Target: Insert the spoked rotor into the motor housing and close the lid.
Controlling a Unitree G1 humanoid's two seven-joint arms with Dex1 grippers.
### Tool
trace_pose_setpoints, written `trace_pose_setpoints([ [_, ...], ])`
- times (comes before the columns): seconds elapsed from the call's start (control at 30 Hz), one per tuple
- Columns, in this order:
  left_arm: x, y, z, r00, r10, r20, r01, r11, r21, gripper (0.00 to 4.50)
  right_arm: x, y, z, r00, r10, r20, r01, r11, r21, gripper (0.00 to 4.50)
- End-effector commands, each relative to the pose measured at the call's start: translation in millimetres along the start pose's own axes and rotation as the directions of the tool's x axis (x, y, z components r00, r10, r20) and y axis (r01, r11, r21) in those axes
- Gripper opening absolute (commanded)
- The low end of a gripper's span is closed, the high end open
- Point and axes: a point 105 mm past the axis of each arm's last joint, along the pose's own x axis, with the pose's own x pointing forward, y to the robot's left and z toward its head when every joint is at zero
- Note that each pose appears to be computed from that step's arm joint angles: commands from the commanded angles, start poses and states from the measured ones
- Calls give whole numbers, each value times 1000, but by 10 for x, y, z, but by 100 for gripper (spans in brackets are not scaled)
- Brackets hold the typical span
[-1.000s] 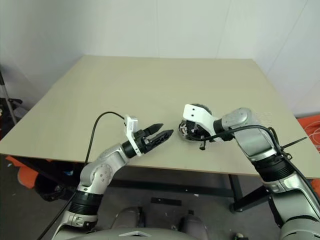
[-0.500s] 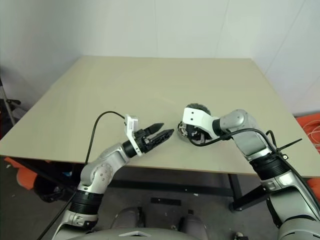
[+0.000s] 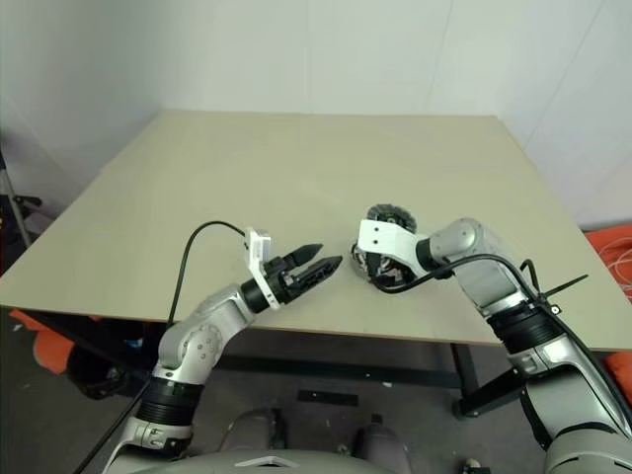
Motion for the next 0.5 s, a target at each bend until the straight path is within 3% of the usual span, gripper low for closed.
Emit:
trace_pose_setpoints([
  [0.03,3,-40,87,999,-21,29,21,999,25,450,-21,-9,22,1000,1,1,-1,1000,-21,257],
  [0.5,14,-70,127,999,-23,37,22,999,31,450,56,-82,-86,999,8,-36,-8,1000,18,257],
])
